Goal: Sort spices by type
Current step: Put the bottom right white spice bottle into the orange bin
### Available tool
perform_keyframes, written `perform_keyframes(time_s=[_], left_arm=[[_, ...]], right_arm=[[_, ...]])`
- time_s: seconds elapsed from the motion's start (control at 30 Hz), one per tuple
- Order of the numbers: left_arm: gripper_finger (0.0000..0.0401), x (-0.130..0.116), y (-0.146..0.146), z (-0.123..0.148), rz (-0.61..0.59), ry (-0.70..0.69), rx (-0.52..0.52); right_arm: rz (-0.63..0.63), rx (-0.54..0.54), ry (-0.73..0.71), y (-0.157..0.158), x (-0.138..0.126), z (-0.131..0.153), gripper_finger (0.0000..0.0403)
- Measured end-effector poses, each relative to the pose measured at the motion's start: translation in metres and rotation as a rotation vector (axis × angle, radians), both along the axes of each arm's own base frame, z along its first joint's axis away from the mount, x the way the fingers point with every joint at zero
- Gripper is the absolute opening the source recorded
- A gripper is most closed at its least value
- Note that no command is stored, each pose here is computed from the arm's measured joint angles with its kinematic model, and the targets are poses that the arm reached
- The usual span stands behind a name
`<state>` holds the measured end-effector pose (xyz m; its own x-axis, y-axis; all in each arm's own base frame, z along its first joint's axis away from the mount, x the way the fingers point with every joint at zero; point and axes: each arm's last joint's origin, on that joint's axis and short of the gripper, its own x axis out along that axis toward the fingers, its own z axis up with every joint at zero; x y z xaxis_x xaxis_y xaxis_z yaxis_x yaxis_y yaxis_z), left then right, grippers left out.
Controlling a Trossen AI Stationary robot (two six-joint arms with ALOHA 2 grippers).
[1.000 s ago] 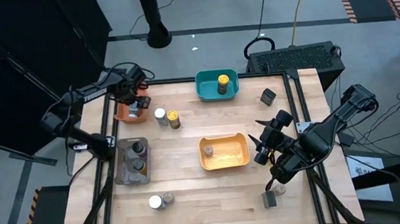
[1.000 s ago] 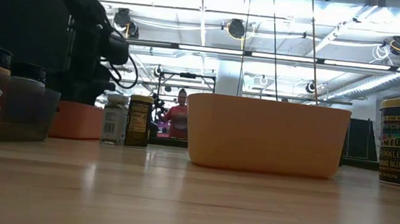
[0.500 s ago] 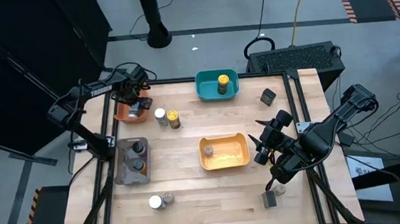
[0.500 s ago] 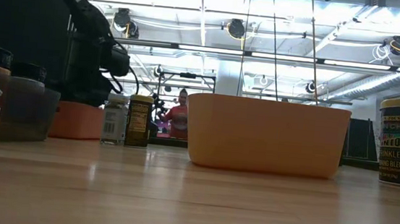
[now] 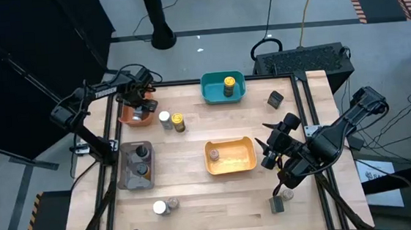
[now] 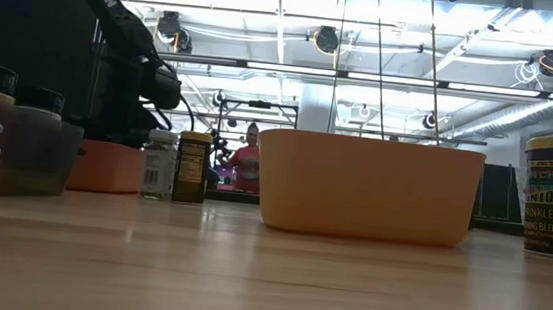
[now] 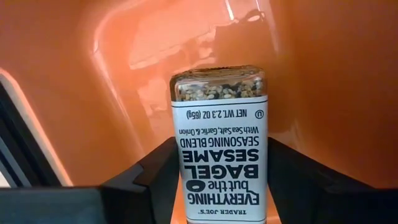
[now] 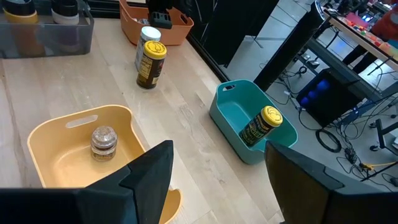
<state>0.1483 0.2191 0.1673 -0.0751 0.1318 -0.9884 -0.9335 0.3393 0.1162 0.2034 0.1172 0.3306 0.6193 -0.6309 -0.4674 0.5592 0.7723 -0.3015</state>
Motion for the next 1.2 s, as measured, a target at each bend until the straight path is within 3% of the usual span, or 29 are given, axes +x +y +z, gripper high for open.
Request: perform_keyframes(time_s=[0.33,0.67,0.8,0.97,1.2], left_arm=[[0.0204,-0.002,0.000,0.005,-0.003,0.018,0.042],[0.0204,-0.009,-0.017,0.055,-0.030,-0.041,0.268],[0.0204,-0.007,-0.038,0.086,-0.142,-0.119,0.412],[0.0204,0.003,-0.078,0.133,-0.327,-0.353,0.660],[0.0204,0.016,-0.144,0.196,-0.734,-0.935,0.968]], right_arm=[[0.000,-0.002,-0.001,0.000,0.000,0.000,0.0238],[-0.001,-0.005,-0.003,0.000,0.000,0.000,0.0238],[-0.001,-0.016,-0.004,0.000,0.000,0.000,0.0238],[-0.010,-0.057,-0.029,-0.001,0.001,-0.001,0.0238],[-0.019,-0.165,-0.044,-0.003,0.007,-0.012,0.0238]])
